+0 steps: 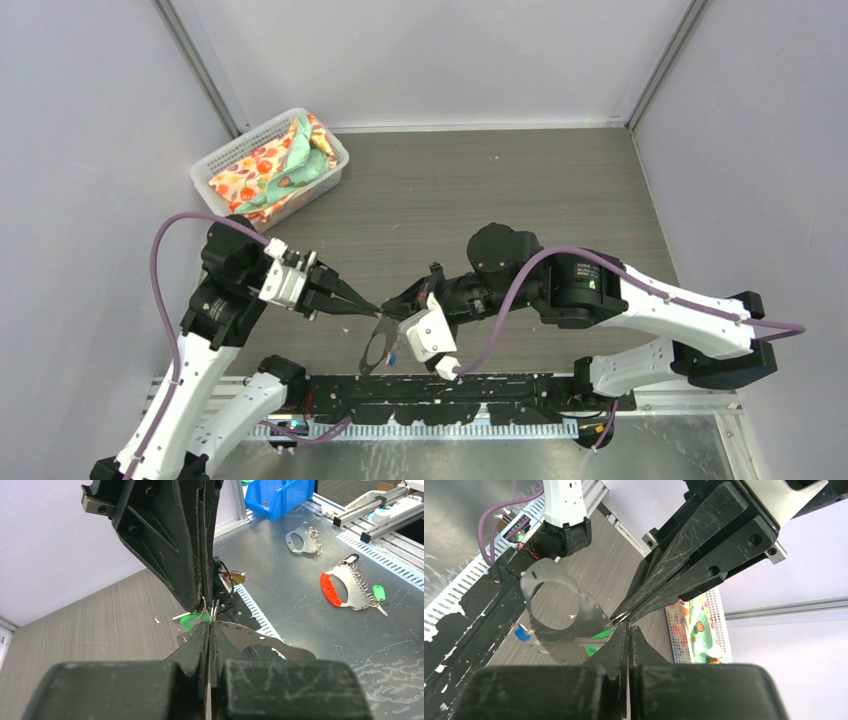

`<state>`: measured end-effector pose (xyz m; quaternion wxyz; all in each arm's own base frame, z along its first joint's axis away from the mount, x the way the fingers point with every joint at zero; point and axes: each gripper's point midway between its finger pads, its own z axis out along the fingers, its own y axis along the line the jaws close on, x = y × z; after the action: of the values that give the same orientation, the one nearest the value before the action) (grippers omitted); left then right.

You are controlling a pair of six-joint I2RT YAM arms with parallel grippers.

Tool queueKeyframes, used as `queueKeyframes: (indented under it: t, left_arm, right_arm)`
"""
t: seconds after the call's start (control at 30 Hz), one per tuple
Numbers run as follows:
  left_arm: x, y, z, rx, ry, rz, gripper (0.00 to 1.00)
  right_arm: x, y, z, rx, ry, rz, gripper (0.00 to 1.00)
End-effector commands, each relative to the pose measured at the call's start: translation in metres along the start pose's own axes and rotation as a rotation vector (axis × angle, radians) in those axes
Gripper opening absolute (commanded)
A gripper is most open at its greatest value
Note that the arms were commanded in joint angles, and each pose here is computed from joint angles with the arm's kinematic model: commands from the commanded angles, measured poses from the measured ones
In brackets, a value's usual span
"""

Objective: Put the keys on the keyring

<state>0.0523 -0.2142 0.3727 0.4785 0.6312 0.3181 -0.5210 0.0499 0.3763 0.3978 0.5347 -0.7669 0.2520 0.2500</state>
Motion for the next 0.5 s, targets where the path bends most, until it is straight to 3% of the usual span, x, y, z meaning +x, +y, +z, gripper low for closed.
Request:
queueKeyframes:
  t: [0.0,0.47]
  left_arm:
    - [-0.006,-0.001,0.0,0.011,-0.006,0.059,0.0]
    - [-0.011,-0.003,0.0,-0.006,-0.003,0.089,0.0]
  right_arm:
    - [-0.017,-0.017,0.0,0.029,-0.03,-0.013,0.01]
    - [0.002,-0.01,0.009,-0.033,0.083,0.069,0.01]
